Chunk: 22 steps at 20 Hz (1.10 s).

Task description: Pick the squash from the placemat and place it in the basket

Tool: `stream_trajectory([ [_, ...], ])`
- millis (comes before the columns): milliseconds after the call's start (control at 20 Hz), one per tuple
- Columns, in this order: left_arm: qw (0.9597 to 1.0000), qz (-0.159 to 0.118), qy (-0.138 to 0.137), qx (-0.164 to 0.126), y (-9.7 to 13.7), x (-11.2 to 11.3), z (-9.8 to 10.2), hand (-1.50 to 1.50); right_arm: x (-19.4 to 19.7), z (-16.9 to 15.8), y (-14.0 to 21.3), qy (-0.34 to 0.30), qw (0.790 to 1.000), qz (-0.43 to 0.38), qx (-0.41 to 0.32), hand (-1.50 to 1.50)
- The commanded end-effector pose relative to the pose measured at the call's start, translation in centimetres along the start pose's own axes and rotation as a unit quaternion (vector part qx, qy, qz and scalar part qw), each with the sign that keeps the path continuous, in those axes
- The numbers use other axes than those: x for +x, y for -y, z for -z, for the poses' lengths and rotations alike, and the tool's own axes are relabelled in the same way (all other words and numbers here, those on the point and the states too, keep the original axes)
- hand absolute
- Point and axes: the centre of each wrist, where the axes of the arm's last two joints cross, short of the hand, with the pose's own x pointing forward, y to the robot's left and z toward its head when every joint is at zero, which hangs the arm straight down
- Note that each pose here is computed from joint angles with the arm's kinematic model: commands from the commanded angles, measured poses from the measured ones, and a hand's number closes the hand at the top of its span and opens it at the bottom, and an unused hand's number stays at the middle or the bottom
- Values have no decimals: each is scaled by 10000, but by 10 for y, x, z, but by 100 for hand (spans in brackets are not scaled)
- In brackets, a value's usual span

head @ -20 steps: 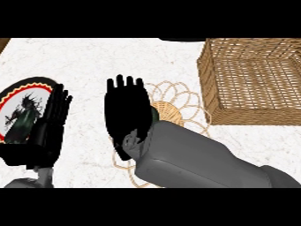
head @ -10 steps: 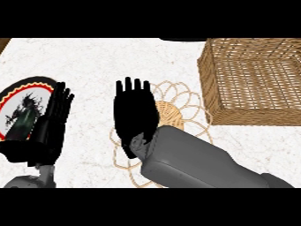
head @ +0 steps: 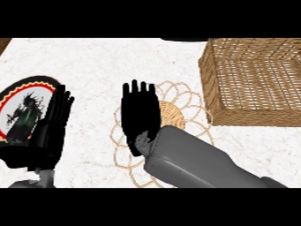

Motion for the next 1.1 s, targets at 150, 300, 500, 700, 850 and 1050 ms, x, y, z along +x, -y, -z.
stream_trajectory([
  [150, 10000, -54, 51, 53, -10, 2, 11, 0, 3, 3, -20, -599, 9979, -185, 175, -150],
  [300, 9999, -74, 39, -94, -6, 6, 5, 0, -1, 9, -14, -679, 9972, -102, 287, -150],
  [500, 10000, 33, 43, 81, -8, 6, 11, 0, -14, 13, -37, -587, 9977, -87, 331, -150],
  [700, 10000, -34, 65, 62, 8, -2, 8, 0, -3, 10, -28, -592, 9975, -143, 347, -150],
  [850, 10000, 22, 59, -32, -2, 8, -3, 0, -10, 12, -37, -600, 9977, -21, 301, -150],
  [1050, 10000, -52, 53, -44, 9, 2, 11, 0, -13, 14, -46, -679, 9973, -59, 280, -150],
])
